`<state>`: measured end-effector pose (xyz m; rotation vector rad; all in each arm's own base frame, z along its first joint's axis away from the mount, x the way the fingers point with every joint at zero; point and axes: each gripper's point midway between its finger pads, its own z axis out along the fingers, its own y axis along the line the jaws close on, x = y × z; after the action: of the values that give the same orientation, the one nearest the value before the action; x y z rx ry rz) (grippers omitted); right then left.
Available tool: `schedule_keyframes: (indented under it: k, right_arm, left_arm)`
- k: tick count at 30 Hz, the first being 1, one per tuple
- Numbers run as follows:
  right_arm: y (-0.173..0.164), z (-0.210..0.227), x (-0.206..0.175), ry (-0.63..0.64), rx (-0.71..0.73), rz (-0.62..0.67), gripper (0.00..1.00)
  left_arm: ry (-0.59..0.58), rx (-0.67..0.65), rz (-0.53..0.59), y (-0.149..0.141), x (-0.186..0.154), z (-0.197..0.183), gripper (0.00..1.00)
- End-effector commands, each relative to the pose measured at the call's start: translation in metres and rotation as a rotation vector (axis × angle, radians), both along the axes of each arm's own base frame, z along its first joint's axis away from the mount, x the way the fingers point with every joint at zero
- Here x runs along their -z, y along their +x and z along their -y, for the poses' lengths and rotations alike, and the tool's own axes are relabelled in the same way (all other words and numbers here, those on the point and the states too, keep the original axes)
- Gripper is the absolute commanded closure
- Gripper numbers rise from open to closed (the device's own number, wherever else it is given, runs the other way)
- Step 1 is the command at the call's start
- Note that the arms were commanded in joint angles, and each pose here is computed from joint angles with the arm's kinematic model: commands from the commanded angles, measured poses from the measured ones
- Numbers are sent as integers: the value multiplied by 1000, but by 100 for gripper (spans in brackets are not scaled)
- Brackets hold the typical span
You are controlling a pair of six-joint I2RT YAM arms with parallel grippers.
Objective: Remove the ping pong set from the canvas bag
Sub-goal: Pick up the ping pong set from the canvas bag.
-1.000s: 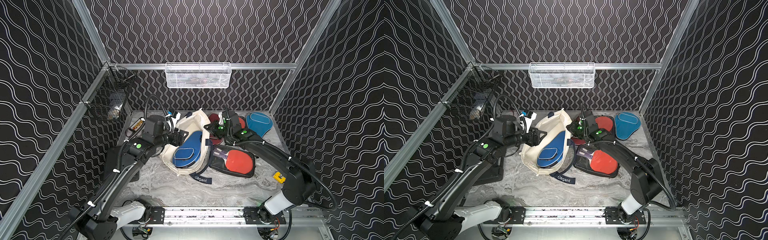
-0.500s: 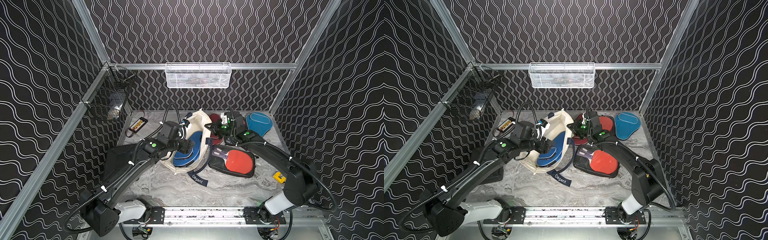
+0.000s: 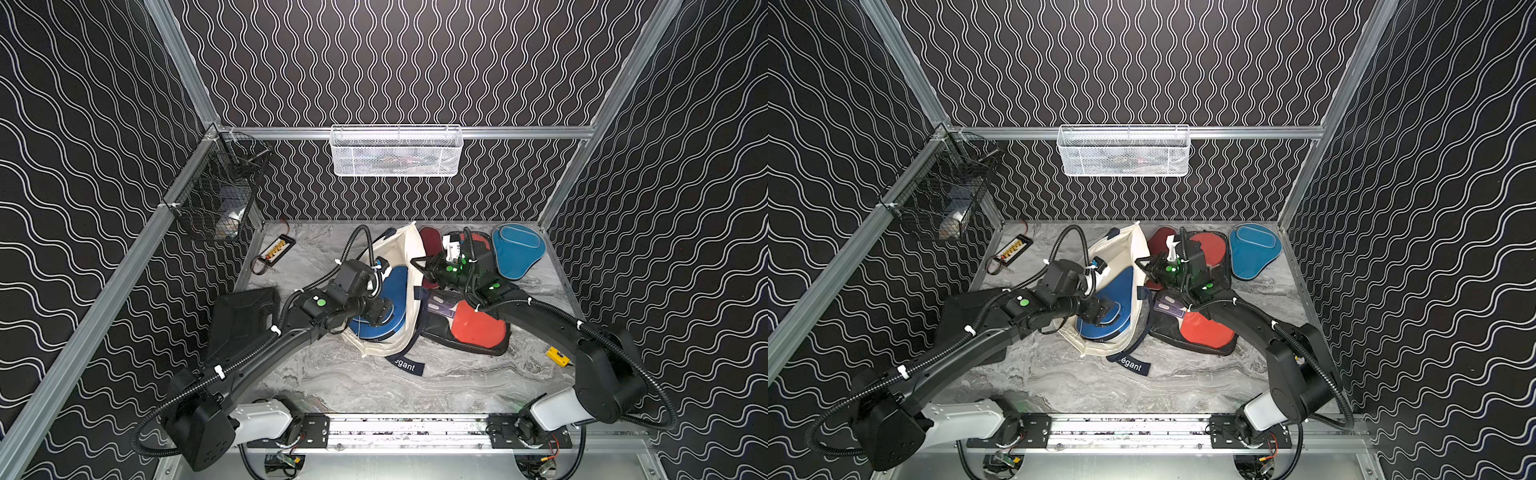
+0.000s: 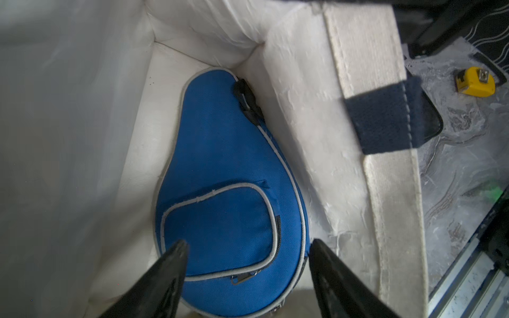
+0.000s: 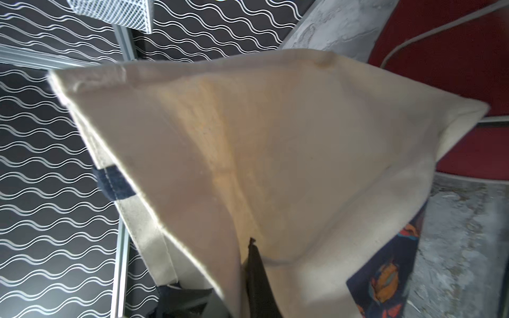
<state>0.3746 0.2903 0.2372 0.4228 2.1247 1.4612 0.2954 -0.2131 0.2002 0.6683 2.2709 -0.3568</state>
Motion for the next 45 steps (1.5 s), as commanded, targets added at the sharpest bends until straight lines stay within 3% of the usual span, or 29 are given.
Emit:
schedule_keyframes:
  k: [1,20,33,36,41,45]
  right_arm:
    - [0,-5,-34,90,-20,107,100]
    - [-11,-3,-78,201,-28,123,100]
    - [-4,-9,-102,319,-36,118,100]
    - [-4,-7,-107,327,-25,124,100]
    - [-9,-2,-113,323,-15,138,100]
    - [-12,2,-112,307,-4,144,100]
  left_arm:
    - [13,37,85,4,-9,8,26]
    - [143,169,-8,-34,29,21,23]
    - [190,138,-67,-24,55,26,24]
    - [197,113,-60,-15,60,29,34]
    - [217,62,-30,1,59,29,66]
    - [228,30,10,10,48,27,97]
